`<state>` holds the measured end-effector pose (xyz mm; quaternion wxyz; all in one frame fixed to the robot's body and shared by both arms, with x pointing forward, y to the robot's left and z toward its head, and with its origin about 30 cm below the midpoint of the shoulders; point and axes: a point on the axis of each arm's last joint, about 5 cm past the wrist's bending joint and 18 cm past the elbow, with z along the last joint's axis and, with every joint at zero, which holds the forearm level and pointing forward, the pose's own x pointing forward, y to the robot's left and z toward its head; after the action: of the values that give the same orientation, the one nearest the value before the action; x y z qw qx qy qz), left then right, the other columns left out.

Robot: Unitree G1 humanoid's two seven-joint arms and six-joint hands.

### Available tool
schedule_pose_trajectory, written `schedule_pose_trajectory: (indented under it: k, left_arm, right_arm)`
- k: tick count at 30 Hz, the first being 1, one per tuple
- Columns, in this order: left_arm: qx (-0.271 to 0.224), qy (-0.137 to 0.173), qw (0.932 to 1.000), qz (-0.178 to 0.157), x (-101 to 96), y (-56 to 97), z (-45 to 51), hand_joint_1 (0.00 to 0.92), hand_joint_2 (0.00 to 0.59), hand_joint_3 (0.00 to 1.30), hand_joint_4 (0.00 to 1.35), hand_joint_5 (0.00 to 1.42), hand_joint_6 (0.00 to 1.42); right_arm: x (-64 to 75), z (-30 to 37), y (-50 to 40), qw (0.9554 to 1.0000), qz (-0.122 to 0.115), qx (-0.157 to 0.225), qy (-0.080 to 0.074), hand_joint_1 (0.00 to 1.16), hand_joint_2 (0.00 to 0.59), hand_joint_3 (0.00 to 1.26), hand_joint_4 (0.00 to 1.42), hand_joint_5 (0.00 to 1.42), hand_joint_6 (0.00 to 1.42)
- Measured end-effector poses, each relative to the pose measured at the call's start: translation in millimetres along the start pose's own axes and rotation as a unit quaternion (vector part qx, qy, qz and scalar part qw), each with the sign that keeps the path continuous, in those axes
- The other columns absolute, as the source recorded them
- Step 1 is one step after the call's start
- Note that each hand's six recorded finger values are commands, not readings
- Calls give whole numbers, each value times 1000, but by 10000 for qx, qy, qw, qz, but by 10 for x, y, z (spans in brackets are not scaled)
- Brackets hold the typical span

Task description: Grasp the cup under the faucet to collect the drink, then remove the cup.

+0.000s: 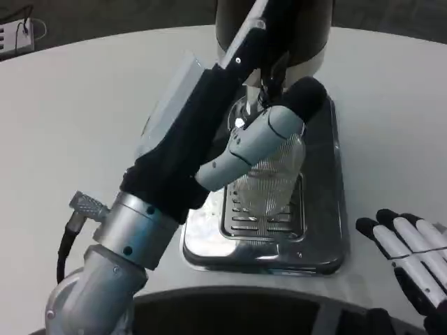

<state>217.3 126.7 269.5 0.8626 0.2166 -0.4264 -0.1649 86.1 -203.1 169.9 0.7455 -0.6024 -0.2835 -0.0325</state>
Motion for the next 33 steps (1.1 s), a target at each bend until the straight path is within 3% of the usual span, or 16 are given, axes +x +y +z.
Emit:
schedule_pose_trajectory:
  k: [9,22,26,33]
  left_arm:
    - [163,271,9991,-290,-20,-31,-29,0,160,0,0,0,0]
    - [796,260,9939,-719,56,3,45,0,156,0,0,10,0]
    - [1097,265,9899,-859,82,32,78,0,153,0,0,10,0]
    - [1972,214,9723,-1238,128,90,171,0,147,0,0,26,0]
  right_arm:
    - [-2,-8,-7,10000,-10,-15,17,198,575,105,59,86,128]
    - [-3,-8,-8,10000,-19,8,20,198,575,105,62,86,128]
    - [-3,-9,-8,10000,-22,16,22,199,575,105,63,86,128]
    - [-3,-12,-5,10000,-20,24,29,199,575,105,63,86,128]
